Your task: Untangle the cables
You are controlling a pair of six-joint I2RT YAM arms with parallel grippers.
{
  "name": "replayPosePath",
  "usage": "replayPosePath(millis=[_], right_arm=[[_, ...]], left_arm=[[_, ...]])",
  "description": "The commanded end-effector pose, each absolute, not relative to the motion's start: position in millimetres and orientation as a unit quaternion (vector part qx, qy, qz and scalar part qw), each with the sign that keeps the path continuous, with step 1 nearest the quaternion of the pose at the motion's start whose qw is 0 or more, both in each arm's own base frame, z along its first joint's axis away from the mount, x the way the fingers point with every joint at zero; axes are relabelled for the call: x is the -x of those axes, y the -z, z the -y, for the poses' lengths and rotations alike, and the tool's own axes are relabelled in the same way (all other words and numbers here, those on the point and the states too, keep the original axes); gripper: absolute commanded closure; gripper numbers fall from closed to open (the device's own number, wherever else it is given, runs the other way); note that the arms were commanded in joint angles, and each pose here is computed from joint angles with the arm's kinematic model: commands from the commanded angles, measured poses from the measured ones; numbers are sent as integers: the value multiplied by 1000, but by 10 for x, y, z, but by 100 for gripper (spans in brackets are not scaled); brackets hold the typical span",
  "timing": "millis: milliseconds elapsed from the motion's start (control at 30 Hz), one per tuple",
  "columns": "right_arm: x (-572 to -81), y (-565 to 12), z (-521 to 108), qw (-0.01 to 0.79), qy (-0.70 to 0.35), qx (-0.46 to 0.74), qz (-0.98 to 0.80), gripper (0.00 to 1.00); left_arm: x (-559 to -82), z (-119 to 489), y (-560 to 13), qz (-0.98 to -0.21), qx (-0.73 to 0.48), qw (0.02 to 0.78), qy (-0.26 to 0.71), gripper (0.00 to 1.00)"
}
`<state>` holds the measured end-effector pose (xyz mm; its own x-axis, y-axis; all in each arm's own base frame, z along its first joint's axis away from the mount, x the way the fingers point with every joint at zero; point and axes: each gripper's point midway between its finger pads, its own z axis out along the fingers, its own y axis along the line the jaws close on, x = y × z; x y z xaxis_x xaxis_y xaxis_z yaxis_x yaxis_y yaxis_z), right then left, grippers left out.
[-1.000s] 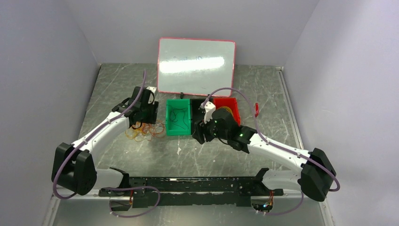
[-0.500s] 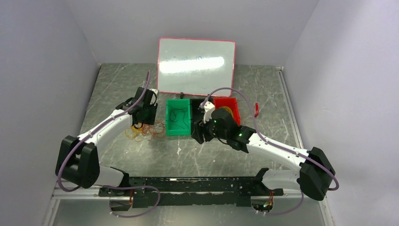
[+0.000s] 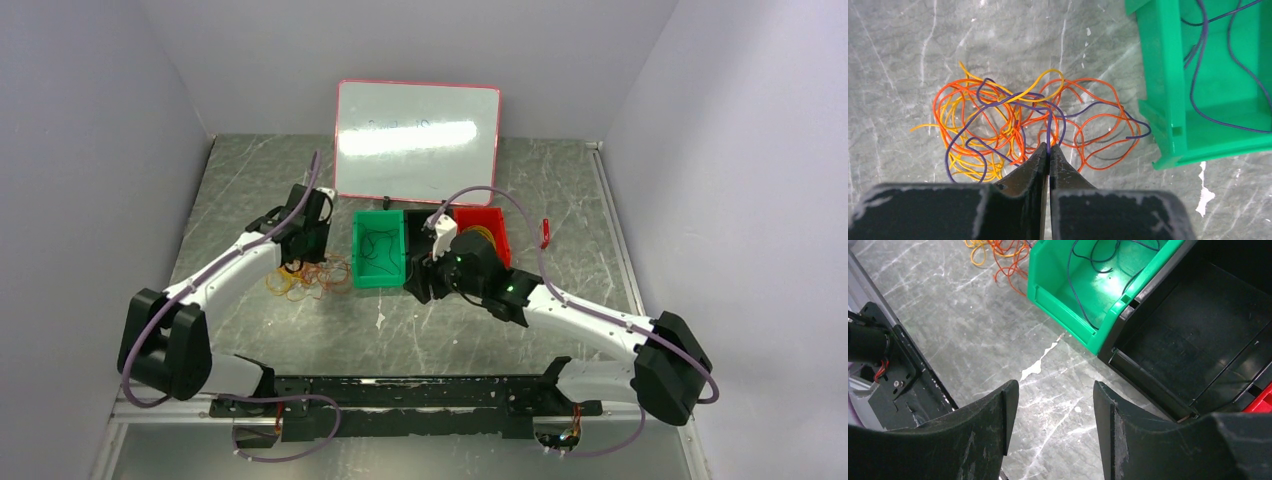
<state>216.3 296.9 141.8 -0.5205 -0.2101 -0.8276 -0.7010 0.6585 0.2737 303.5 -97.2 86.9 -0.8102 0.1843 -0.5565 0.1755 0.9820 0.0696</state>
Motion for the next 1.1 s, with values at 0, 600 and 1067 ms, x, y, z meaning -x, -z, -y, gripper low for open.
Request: replayPosePath(millis=[0,600,1067], right_arm=[[-2235,-1632,-3039,451,-337,255,-786,40],[-2402,-2544,-3648,655,-447,323,-517,37],[-2677,-2773,-4497,655,-481,391,-432,26]], left_arm=[[-3145,1031,-1338,-931,-87,355,13,93],[-2871,1193,-2639,-864,-108,478,115,93],[-2773,982,-2947,-854,-78,508,85,93]])
